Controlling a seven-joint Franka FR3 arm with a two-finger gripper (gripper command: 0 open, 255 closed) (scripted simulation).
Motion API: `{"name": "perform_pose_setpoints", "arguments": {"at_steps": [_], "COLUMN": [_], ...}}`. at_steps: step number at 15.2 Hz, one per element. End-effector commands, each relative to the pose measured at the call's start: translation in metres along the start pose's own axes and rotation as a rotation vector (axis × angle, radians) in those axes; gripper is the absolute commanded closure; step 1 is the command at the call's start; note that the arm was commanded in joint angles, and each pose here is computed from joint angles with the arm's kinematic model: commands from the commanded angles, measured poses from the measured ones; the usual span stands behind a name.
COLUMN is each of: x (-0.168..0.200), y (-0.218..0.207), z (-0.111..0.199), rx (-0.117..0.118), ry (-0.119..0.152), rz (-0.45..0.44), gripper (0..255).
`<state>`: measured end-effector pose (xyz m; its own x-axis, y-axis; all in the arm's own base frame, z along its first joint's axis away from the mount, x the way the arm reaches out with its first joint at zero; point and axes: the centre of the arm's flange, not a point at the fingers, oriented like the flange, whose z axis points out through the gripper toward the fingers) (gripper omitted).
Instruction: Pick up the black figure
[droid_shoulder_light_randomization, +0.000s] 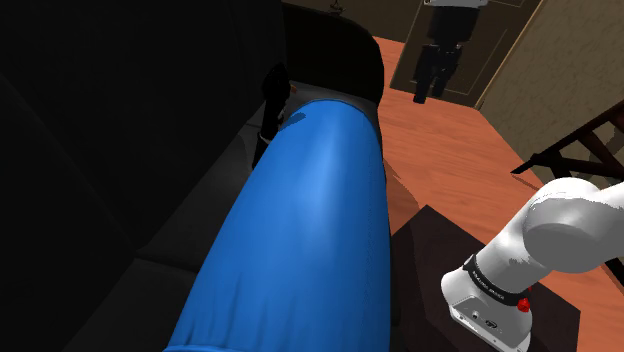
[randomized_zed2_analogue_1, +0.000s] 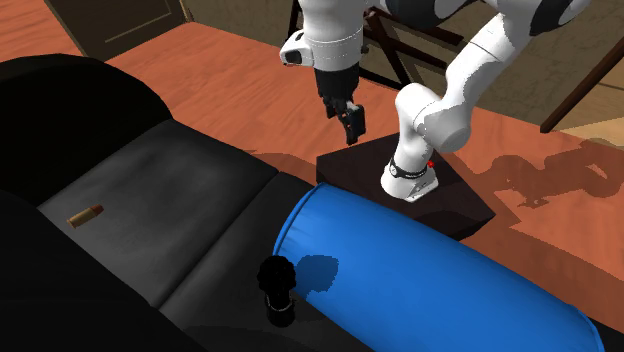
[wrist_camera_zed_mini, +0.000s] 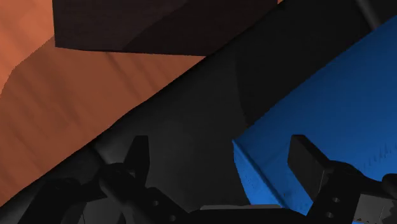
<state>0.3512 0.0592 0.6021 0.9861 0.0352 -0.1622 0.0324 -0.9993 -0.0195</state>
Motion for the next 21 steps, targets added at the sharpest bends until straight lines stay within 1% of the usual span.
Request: {"name": "perform_pose_setpoints", "arguments": {"at_steps": [1,11,21], "x": [0.015,0.107,0.214], "y": [-0.018,-0.090,-0.134], "z": [-0.001,-0.012,-0.019], "rx": [0.045,0.257,0.469], "ry": [-0.035,-0.196,-0.358], "rz": [0.054,0.306,0.559], "gripper": [0,0,0]}}
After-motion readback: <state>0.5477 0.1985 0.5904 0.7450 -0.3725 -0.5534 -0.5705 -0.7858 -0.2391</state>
